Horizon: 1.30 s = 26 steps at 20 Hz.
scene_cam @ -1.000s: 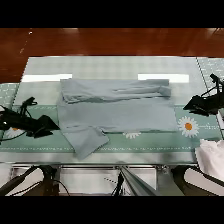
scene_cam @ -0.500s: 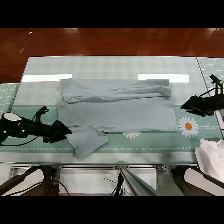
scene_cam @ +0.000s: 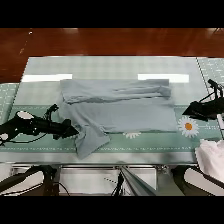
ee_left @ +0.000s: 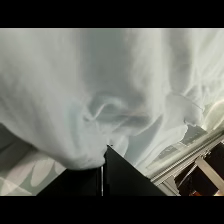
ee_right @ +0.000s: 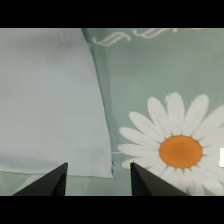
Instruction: Fold the shirts.
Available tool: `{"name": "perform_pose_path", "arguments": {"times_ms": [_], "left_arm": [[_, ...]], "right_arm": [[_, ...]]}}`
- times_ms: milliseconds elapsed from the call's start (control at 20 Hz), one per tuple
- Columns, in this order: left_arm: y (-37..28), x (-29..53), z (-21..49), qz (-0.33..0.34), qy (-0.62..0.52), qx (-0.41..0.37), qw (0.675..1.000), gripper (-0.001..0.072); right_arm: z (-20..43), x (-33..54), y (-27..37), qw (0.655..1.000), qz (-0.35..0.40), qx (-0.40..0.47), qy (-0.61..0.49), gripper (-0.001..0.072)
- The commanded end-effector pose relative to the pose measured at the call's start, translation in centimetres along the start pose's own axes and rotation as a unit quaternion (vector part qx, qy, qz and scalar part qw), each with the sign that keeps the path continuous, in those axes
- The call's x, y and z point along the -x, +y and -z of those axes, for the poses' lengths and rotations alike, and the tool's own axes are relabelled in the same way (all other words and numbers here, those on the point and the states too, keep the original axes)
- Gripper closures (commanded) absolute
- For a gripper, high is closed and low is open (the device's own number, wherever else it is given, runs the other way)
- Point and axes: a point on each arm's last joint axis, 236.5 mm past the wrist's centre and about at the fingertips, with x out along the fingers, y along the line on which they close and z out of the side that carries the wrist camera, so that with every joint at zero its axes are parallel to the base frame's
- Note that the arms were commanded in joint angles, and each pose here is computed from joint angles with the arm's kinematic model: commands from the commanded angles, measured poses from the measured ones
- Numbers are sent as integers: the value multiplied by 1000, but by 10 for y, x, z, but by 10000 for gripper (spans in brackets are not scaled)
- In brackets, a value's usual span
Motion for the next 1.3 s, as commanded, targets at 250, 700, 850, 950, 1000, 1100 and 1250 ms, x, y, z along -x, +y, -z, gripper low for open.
{"name": "perform_pose_path", "arguments": {"times_ms": [250,700,850,950,1000,1100,1250], "left_arm": [[-2,-1,7,3,15,-22,1000,683],[-3,-1,10,6,22,-26,999,684],[-4,0,10,6,22,-27,999,683],[-15,8,9,18,32,-63,997,684],[-25,17,7,29,38,-81,996,684],[-49,48,-12,49,26,-115,992,684],[-97,114,-65,42,-77,-175,981,685]], "right_arm": [[39,-40,18,993,-106,-54,27,217],[51,-78,23,995,-79,-64,25,222],[52,-93,31,996,-65,-54,18,450],[41,-84,35,997,-69,-46,7,687],[30,-73,40,997,-75,-34,-4,687],[-2,-39,58,994,-93,2,-52,688],[-65,23,100,974,-149,16,-168,689]]}}
